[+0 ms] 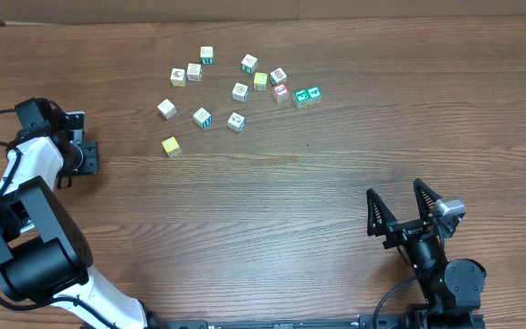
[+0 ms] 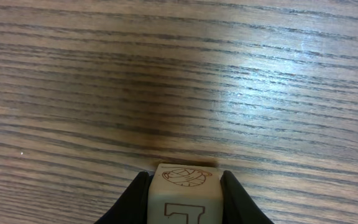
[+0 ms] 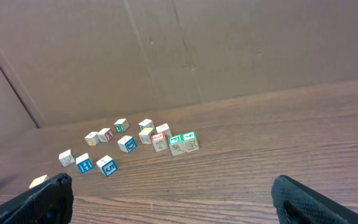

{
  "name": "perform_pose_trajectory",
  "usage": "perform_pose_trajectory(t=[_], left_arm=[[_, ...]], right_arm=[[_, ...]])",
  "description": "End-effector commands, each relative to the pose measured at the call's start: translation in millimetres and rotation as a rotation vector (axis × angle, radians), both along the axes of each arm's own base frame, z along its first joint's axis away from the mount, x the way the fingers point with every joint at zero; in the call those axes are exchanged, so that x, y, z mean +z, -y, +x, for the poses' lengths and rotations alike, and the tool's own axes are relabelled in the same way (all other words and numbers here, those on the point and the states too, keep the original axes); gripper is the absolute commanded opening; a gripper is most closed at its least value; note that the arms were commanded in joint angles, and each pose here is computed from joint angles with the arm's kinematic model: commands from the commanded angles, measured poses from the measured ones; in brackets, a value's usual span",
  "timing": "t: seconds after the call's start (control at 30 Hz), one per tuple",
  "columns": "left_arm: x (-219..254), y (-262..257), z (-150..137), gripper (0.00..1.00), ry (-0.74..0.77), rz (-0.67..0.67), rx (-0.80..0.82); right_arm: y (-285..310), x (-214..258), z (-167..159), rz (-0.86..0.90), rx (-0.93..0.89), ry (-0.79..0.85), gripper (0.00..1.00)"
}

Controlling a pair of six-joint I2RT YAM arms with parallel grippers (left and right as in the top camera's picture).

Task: Form a horizontal line
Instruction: 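Carry the white 'T' block left and lower it onto the table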

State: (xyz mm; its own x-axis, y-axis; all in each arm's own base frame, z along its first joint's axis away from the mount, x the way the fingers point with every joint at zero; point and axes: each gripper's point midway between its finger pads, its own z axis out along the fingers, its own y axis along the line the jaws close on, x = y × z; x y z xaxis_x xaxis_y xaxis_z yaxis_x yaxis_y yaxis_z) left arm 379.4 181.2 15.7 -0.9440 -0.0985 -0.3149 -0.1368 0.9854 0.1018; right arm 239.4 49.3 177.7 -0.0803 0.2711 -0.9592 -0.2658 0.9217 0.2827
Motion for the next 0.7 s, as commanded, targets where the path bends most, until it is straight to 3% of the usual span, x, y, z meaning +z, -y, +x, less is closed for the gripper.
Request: perform_pose_trajectory(t=[0.0,0.23,0.4,0.67], left_arm=[[-5.6,2.5,-1.8,0.14,-0.005,-0.021,-0.013],[-6.5,4.3,-4.0,0.23,-0.019,-0.018,-0.04],[-7.1,5.0,-5.5,0.35,-0.027,-0.016,-0.057],[-6.8,5.3,-6.1,0.41,-0.03,-0.017,-0.056]], right_arm=[[-1.4,-2.6,0.0,-0.003,0.007,0.001,1.0],[-1.4,-2.6,0.0,-0.003,0.007,0.001,1.0],[-1.3,-2.6,0.0,-0.003,0.007,0.001,1.0],[-1.3,-2.6,0.0,-0.003,0.007,0.001,1.0]])
